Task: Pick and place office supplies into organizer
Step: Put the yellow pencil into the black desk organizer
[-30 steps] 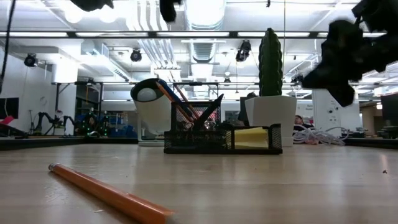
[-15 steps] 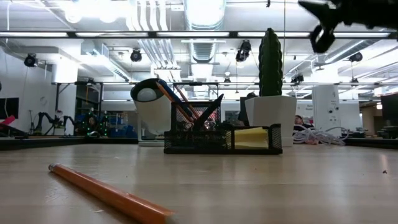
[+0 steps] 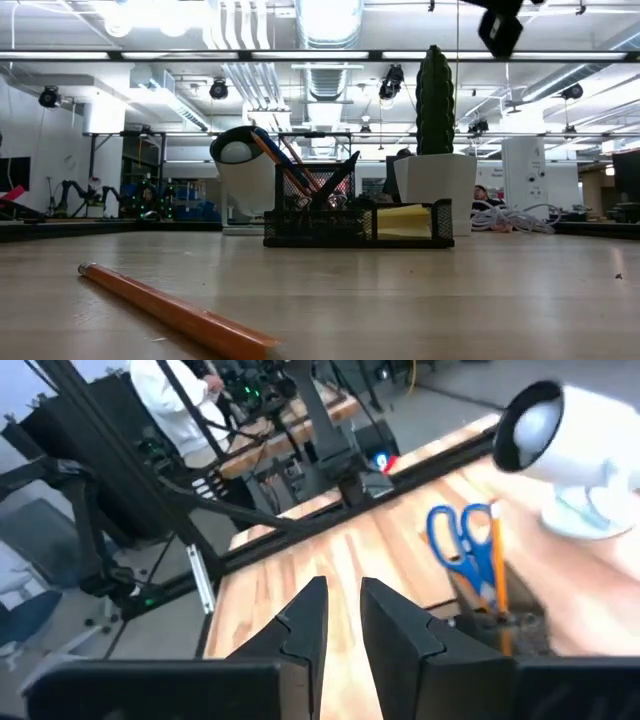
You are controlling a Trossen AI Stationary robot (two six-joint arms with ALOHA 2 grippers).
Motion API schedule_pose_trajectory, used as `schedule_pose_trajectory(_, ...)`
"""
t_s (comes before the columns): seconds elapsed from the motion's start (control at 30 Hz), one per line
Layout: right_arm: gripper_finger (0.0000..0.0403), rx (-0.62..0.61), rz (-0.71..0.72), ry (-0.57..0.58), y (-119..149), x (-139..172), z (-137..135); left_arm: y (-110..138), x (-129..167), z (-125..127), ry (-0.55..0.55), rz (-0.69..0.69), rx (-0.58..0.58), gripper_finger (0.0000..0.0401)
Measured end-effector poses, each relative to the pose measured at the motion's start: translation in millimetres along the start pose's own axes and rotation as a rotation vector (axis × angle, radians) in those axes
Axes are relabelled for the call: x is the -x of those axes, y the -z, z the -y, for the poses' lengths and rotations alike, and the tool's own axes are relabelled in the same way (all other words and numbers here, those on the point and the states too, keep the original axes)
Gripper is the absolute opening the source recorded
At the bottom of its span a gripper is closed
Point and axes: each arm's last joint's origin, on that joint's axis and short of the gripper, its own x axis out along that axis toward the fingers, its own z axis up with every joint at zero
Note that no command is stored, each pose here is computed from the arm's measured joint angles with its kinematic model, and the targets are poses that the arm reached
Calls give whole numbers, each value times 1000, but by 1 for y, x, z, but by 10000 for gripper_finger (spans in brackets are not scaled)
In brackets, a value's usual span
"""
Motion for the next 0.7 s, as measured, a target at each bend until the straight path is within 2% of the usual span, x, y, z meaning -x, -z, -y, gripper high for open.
schedule_pose_trajectory(0.13,54,-71,-97,70,-7,-22,-10,-6,22,1,-23,-25,0,6)
schedule_pose_trajectory(0.27,54,-90,-197,149,-4,-50,-22,-11,39,2,-28,-32,0,6)
schedule_pose_trajectory(0.43,69,-101,-249,114,-6,-89,-55,-10,51,2,-37,-70,0,6)
schedule_pose_trajectory(0.7,150,-14,-249,-18,-24,-146,-131,-15,81,3,-34,-60,-6,6)
